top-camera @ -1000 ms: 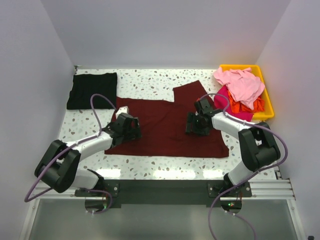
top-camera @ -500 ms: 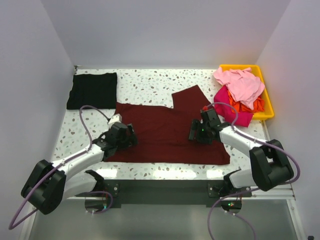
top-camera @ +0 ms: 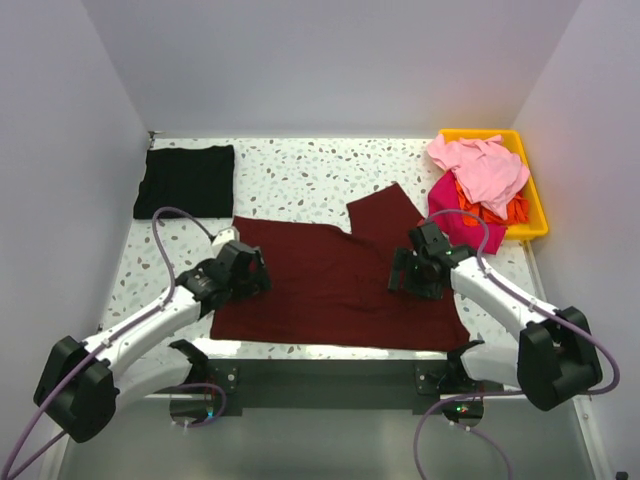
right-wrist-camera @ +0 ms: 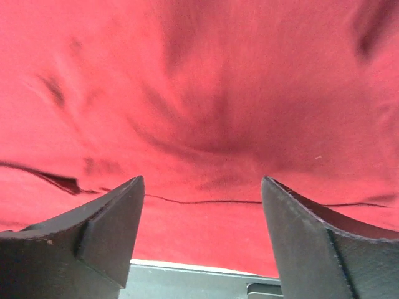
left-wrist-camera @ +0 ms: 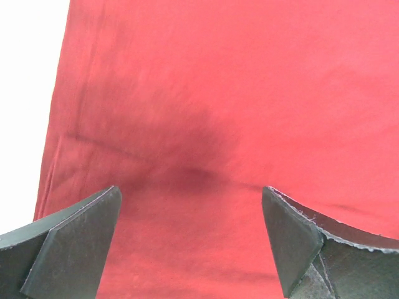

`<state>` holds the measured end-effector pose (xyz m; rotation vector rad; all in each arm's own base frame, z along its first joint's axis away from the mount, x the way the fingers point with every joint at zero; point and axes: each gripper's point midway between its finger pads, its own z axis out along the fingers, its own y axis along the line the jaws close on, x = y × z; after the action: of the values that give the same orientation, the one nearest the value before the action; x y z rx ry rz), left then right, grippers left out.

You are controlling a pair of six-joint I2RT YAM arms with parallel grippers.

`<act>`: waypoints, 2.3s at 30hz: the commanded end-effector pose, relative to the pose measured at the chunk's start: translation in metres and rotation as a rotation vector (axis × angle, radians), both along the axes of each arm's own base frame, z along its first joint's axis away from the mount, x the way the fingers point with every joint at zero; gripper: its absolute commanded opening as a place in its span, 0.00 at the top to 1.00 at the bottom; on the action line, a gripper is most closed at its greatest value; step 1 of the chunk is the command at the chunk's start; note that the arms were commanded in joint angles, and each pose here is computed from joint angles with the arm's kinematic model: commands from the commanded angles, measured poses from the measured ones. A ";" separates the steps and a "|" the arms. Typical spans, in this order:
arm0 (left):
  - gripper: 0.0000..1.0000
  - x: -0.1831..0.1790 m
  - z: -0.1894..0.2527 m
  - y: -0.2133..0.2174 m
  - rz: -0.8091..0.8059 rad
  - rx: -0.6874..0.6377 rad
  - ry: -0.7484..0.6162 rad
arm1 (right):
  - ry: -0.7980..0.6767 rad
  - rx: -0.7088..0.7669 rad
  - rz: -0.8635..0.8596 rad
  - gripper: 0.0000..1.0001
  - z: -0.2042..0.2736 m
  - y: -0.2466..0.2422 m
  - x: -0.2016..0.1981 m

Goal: Fold and stack the t-shirts
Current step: Fold the tshirt

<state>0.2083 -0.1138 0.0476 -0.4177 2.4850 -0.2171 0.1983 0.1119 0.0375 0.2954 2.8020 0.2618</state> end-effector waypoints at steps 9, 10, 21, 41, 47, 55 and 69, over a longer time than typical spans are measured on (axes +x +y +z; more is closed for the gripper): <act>0.00 0.080 0.032 -0.027 -0.052 0.089 -0.155 | -0.104 -0.122 -0.105 0.18 0.020 -0.035 0.065; 0.00 0.082 0.030 -0.027 -0.054 0.094 -0.156 | -0.103 -0.122 -0.129 0.18 0.019 -0.042 0.067; 0.00 0.084 -0.017 -0.018 -0.043 0.123 -0.118 | -0.115 -0.177 -0.214 0.18 -0.002 -0.075 0.076; 0.00 0.038 -0.054 0.016 0.057 0.176 0.021 | 0.036 -0.175 -0.309 0.11 -0.023 -0.098 0.049; 0.00 0.049 -0.039 0.007 0.040 0.151 -0.017 | -0.002 -0.137 -0.289 0.09 -0.010 -0.092 0.060; 0.00 0.111 0.058 -0.015 0.000 0.130 -0.212 | -0.209 -0.056 -0.185 0.09 0.075 -0.077 0.111; 0.00 0.137 0.063 0.013 0.035 0.103 -0.181 | -0.374 -0.053 -0.038 0.14 0.117 -0.062 0.270</act>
<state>0.3455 -0.1044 0.1107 -0.4120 2.2840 -0.1154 0.4460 0.0464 0.1598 0.3225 2.4183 0.1899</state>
